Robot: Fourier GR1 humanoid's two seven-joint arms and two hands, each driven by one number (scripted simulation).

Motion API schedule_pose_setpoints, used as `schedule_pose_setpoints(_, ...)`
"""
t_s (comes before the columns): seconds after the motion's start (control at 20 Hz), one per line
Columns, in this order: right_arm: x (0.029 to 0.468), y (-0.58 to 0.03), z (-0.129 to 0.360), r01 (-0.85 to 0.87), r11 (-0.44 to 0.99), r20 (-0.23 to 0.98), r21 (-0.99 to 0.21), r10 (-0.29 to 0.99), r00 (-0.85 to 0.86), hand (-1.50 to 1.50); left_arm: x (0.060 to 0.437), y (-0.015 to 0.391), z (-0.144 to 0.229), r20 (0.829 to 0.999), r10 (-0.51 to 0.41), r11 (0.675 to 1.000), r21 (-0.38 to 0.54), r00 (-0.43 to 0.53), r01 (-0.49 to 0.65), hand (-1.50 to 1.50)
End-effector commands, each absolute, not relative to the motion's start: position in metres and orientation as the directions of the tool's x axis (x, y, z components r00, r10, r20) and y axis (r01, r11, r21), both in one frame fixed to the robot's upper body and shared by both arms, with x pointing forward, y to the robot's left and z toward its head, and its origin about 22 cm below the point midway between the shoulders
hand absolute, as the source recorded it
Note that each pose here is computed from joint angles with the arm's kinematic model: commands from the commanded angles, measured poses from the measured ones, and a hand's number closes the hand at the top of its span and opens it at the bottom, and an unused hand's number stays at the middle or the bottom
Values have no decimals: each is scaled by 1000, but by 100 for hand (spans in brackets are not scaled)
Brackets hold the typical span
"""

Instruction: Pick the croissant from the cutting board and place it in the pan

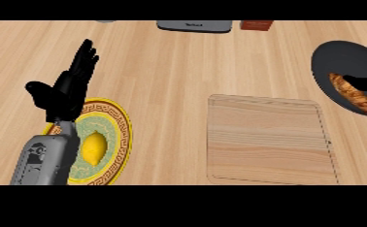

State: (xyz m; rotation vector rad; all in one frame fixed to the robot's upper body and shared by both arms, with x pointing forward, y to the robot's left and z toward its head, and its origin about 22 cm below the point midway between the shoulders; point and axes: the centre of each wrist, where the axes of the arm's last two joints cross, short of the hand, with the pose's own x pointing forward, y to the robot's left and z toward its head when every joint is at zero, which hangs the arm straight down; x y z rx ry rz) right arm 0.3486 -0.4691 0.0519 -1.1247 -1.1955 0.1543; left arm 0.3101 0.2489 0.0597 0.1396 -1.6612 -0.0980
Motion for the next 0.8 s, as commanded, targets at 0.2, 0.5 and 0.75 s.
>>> schedule_pose_setpoints(0.2, 334, -475, 32, 398, 637, 751, -660, 559, 350, -150, 312, 258, 64, 984, -150, 989, 148, -93, -26, 0)
schedule_pose_setpoints(0.5, 329, -484, 38, 603, 634, 853, -485, 494, 167, -150, 298, 255, 48, 985, -152, 988, 148, -79, -52, 0)
schedule_pose_setpoints(0.75, 301, -508, 28, 599, 737, 931, -313, 363, 39, -150, 308, 276, 62, 985, -164, 984, 159, -62, -76, 0)
